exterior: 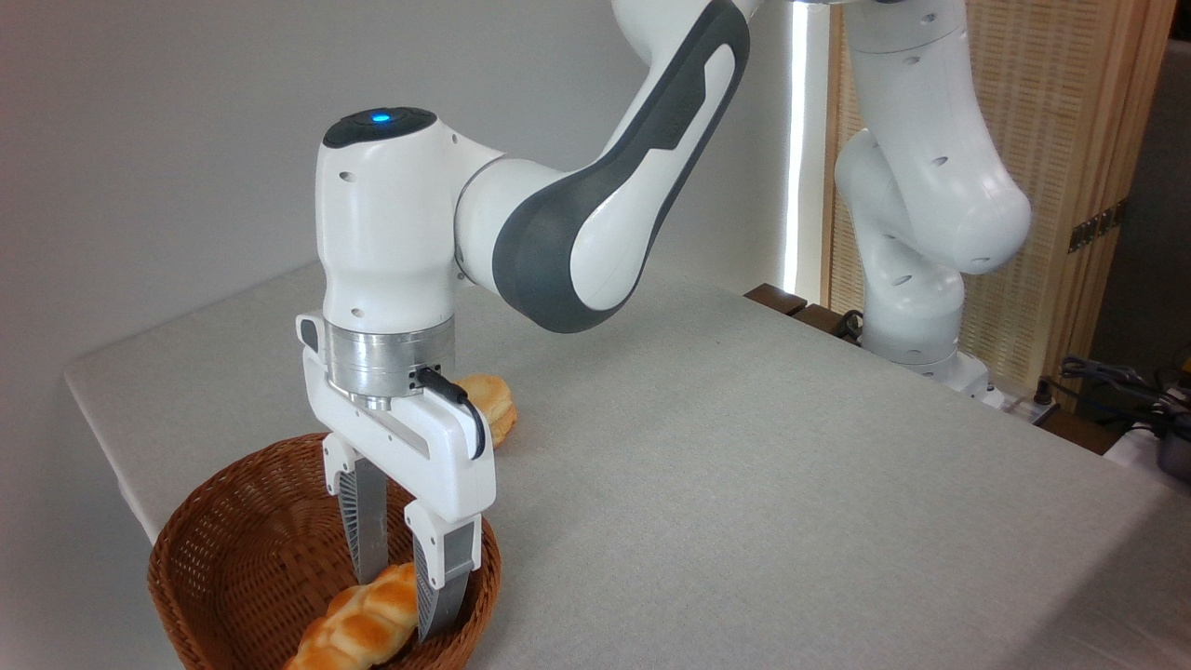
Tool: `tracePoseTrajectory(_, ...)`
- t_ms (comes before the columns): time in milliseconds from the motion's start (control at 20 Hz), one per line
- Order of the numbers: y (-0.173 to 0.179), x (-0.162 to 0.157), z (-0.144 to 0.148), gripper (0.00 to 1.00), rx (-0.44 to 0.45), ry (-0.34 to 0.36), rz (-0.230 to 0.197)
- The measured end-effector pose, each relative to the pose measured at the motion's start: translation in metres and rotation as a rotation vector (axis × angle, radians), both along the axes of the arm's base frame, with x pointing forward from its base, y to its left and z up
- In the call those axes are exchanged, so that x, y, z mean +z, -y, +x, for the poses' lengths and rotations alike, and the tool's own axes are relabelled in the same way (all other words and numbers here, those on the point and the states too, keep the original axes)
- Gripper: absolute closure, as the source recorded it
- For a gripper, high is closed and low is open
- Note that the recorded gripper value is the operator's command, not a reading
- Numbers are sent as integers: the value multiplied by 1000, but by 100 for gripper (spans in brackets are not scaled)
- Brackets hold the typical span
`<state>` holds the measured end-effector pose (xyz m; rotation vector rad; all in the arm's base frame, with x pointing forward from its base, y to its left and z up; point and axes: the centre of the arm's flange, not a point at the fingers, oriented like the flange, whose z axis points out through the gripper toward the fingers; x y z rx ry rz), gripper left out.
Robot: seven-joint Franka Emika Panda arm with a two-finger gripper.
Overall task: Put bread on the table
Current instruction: 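Lower the gripper into the basket and close on the braided roll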
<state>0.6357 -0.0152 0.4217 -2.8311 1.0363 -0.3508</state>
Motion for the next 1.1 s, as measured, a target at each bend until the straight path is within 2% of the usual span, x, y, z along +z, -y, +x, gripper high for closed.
tracePoseTrajectory(400, 21, -6, 0, 0, -34, -10, -3)
tracePoseTrajectory(450, 23, -7, 0, 2, -37, -11, -4)
tracePoseTrajectory(600, 25, -9, 0, 47, -39, -14, -3)
tracePoseTrajectory(650, 24, -9, 0, 51, -39, -14, -3)
tracePoseTrajectory(1100, 22, -10, 0, 49, -35, -15, -2)
